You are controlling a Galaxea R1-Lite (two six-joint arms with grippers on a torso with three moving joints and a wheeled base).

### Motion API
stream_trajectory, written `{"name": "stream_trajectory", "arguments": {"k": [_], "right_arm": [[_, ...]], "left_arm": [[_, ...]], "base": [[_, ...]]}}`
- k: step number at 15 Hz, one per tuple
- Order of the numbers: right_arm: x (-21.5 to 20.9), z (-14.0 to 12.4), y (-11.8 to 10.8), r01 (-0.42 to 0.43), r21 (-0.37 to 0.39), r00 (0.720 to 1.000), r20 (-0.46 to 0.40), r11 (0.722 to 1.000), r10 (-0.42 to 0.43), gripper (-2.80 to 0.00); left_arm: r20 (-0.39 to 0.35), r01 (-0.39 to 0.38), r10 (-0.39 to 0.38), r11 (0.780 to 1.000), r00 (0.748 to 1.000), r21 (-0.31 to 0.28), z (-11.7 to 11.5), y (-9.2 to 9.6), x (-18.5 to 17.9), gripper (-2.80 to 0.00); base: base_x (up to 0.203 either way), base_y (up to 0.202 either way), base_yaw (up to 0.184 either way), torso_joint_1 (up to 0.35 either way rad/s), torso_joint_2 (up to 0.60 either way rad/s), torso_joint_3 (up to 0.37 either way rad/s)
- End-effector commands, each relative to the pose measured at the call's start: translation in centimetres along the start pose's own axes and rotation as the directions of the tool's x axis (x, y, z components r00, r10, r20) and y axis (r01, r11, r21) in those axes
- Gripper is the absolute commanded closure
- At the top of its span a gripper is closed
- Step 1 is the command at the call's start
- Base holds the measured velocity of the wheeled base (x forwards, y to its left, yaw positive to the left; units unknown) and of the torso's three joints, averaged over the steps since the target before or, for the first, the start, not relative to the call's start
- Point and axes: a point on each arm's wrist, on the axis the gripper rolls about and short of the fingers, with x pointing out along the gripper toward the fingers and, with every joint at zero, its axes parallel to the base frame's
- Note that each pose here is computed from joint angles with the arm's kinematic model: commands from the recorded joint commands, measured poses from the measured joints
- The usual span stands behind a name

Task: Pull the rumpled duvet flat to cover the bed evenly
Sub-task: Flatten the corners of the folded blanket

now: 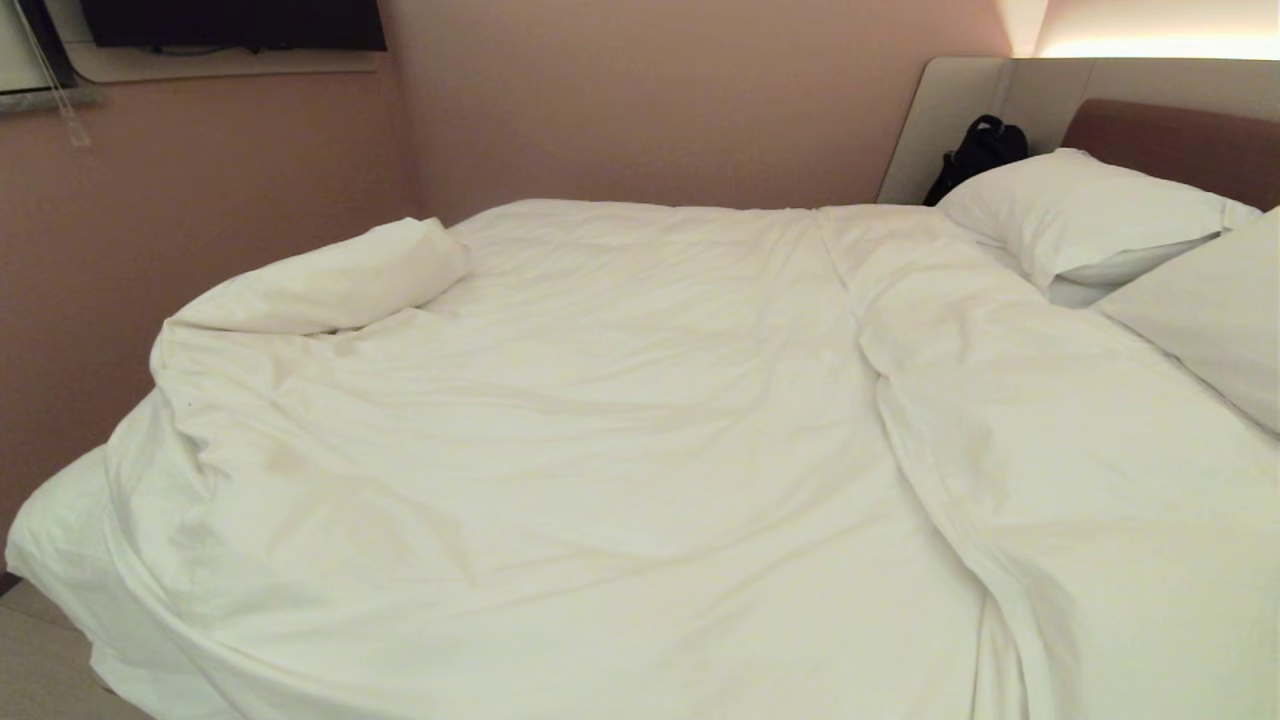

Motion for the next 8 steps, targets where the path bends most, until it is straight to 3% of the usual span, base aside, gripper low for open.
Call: {"name": "stream_trajectory", "arguments": {"k": [1,5,8], "right_arm": [[0.2,-0.5,-0.3,-0.078,-0.038,0.997,-0.008,0.996,0.078,-2.80],[2.3,-2.1,-0.4,-0.110,-0.072,0.991,-0.079,0.991,0.105,-2.80],[3.6,-3.2,-0.2,-0.088,-0.121,0.988,-0.135,0.989,0.072,-2.80]], "left_arm": [[0.001,0.000,0.000,1.000,1.000,0.001,0.0,0.0,0.0,0.00],[0.001,0.000,0.000,1.000,1.000,0.000,0.0,0.0,0.0,0.00],[0.002,0.000,0.000,1.000,1.000,0.000,0.0,0.0,0.0,0.00]], "base": [[0.000,0.000,0.000,0.000,0.00,0.000],[0.000,0.000,0.000,0.000,0.00,0.000],[0.000,0.000,0.000,0.000,0.00,0.000]]}}
